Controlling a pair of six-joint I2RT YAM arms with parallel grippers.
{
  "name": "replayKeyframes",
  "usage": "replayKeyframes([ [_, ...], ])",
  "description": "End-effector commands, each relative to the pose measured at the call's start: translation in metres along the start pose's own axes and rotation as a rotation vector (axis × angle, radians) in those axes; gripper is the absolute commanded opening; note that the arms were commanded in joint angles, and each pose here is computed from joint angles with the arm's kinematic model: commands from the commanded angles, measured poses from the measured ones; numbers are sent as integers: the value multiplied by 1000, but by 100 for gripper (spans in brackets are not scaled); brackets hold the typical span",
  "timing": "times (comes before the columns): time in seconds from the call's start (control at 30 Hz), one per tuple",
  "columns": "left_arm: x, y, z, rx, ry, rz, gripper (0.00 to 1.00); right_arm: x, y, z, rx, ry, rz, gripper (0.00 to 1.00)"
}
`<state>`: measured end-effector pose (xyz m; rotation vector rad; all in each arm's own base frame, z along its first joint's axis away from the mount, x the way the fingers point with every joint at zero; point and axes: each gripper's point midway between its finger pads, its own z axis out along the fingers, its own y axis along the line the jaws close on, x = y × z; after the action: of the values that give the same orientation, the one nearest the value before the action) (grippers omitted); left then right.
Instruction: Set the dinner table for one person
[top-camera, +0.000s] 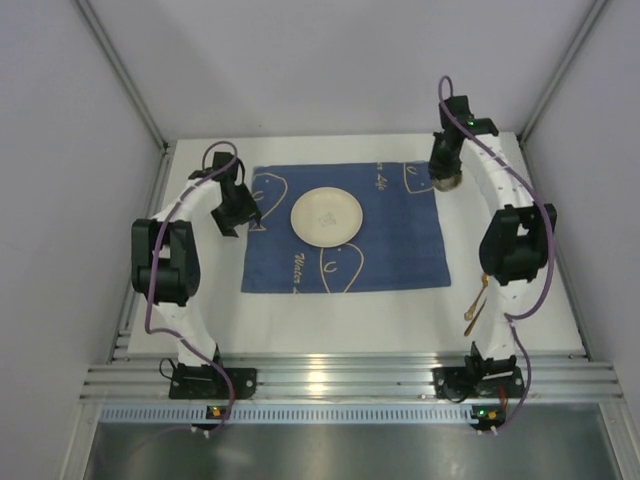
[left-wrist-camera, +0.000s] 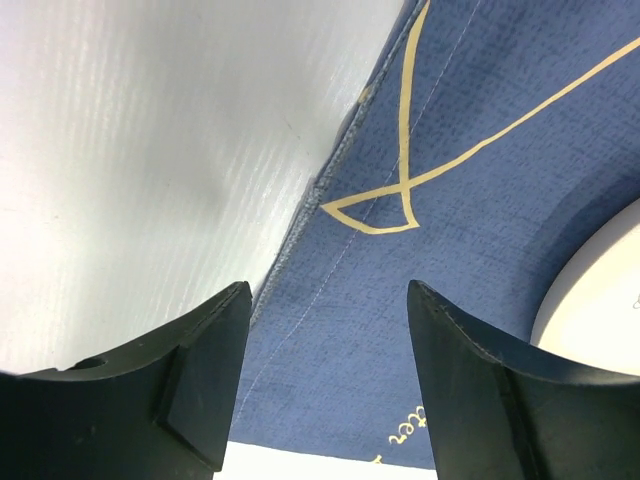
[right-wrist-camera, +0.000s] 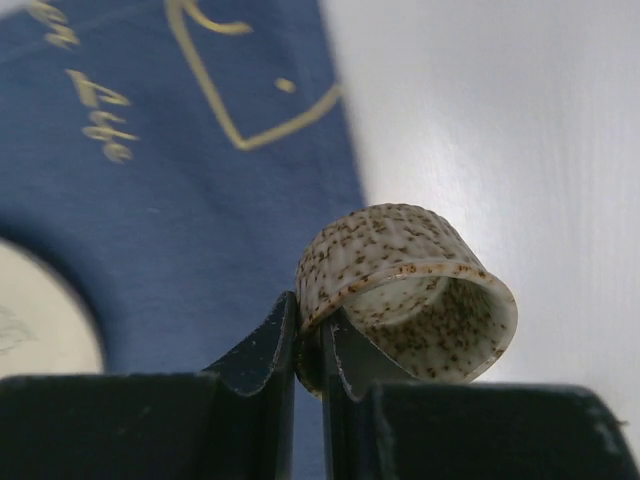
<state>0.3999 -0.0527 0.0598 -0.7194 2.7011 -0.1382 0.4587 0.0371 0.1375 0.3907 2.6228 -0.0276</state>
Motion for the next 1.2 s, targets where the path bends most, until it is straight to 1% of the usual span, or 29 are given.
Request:
replayKeyframes([
  [0.0,-14,4,-26,-23,-54,6,69,-20,59,-6,-88,-28,-48,0],
  [0.03,-14,5,-29,-24,-58,4,69,-18,72,-4,-107,-18,-64,0],
  [0.07,-13,6,-30,-29,-60,4,69,-13,80,16,-100,16,-69,0],
  [0.1,-12,7,-33,-27,-64,4,69,-28,91,12,-122,-22,-68,0],
  [0.13,-10,10,-33,-36,-65,4,68,-25,98,16,-132,-8,-75,0],
  [0.17,-9,12,-35,-42,-65,1,68,-19,103,36,-127,25,-73,0],
  [0.2,-4,15,-35,-45,-62,0,68,-25,111,36,-146,10,-69,0],
  [0.23,-3,17,-36,-50,-63,-2,67,-22,117,41,-161,21,-70,0],
  [0.27,0,19,-38,-51,-62,-3,67,-17,120,53,-158,40,-69,0],
  [0.37,7,27,-42,-64,-70,-9,67,-9,132,68,-165,47,-95,0],
  [0.53,13,35,-48,-83,-75,-7,66,0,136,84,-153,61,-113,1],
  [0.57,12,36,-49,-89,-78,-9,66,1,136,88,-151,65,-117,5],
  [0.63,8,35,-52,-84,-88,-4,66,-2,138,87,-161,53,-117,18],
  [0.67,7,34,-54,-83,-91,1,66,-6,139,84,-169,41,-121,35],
  [0.7,3,31,-56,-79,-100,10,66,-9,140,81,-177,31,-124,45],
  [0.73,1,29,-58,-74,-106,16,66,-12,139,76,-178,20,-128,59],
  [0.8,-7,21,-62,-61,-123,33,66,-23,135,56,-180,-18,-137,68],
  [0.83,-10,16,-63,-56,-129,46,66,-29,125,50,-161,-34,-130,71],
  [0.87,-12,14,-64,-57,-130,53,66,-42,118,24,-168,-80,-126,79],
  [0.9,-17,5,-66,-47,-139,66,66,-30,103,26,-137,-46,-123,79],
  [0.93,-19,1,-65,-51,-142,76,66,-33,83,21,-112,-51,-98,79],
  [0.97,-20,-3,-65,-45,-143,84,66,-47,71,-11,-129,-124,-71,78],
  [1.0,-22,-13,-63,-34,-146,96,65,-20,49,1,-87,-59,-58,78],
  [1.03,-22,-20,-61,-20,-143,98,65,-19,21,-3,-55,-62,6,78],
  [1.07,-20,-26,-60,-10,-138,110,65,-27,6,-33,-66,-132,50,79],
  [1.1,-16,-39,-55,2,-133,132,65,5,-16,-22,-25,-64,73,80],
  [1.13,-14,-47,-54,10,-129,146,65,11,-42,-26,21,-67,123,80],
  [1.17,-10,-53,-52,16,-122,161,65,15,-55,-47,32,-105,156,80],
])
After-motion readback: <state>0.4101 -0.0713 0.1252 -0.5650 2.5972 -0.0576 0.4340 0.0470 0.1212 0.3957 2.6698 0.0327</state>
